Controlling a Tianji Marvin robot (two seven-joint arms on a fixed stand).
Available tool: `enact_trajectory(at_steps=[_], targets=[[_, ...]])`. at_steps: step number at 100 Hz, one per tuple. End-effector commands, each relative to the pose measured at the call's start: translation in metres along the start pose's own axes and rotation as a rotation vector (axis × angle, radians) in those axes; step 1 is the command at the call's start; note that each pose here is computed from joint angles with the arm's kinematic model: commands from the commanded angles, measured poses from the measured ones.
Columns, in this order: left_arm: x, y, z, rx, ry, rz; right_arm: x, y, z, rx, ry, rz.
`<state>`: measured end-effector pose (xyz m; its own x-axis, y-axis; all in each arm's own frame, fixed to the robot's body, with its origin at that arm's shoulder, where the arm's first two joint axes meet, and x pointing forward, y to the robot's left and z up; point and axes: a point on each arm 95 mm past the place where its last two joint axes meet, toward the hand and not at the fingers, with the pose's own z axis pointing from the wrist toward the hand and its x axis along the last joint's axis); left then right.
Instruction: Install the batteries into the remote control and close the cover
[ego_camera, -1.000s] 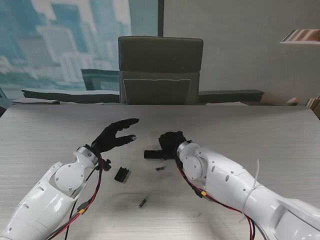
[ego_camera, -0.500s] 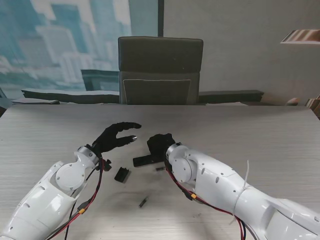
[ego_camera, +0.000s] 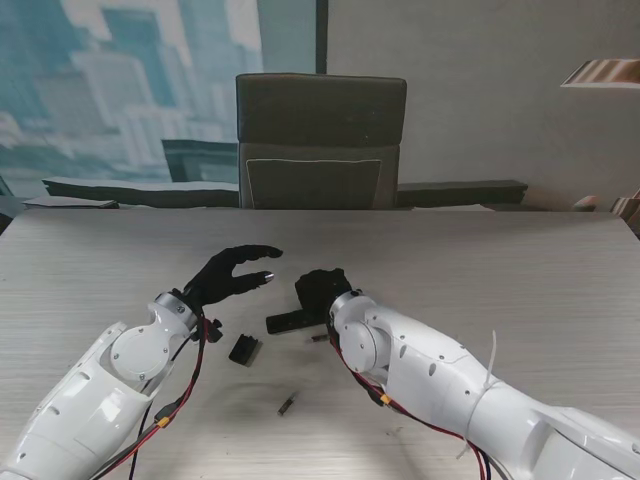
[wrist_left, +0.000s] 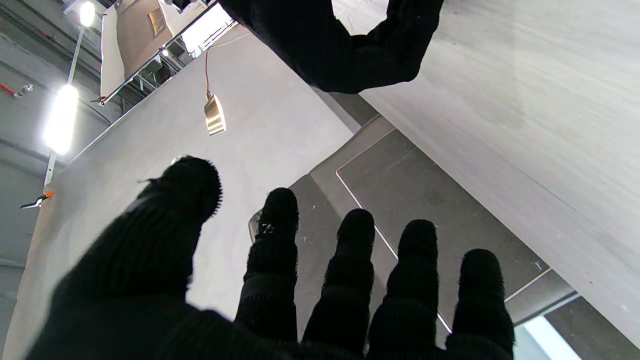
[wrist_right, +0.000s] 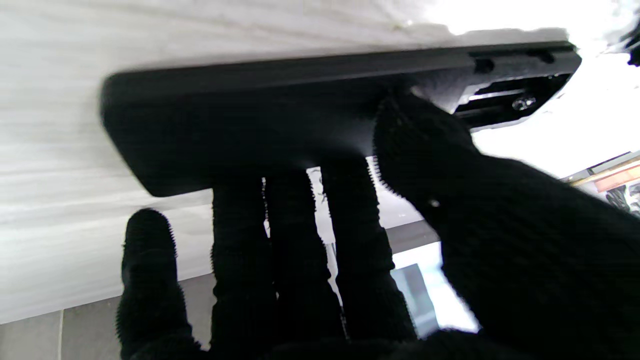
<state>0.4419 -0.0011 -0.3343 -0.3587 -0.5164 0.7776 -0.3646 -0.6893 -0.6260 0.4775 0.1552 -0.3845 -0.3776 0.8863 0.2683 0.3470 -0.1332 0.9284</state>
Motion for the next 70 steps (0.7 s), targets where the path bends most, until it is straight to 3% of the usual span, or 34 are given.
enact_trajectory(at_steps=[1, 41, 70], targets=[[0.001, 0.001, 0.000, -0.016, 0.002, -0.002, -0.009, -0.032, -0.011, 0.088, -0.042, -0.006], [0.000, 0.001, 0.000, -0.013, 0.003, -0.006, -0.021, -0.031, -0.023, 0.090, -0.165, -0.014], [0.000, 0.001, 0.000, -0.019, 0.001, -0.010, -0.024, -0.030, -0.024, 0.070, -0.131, -0.007]])
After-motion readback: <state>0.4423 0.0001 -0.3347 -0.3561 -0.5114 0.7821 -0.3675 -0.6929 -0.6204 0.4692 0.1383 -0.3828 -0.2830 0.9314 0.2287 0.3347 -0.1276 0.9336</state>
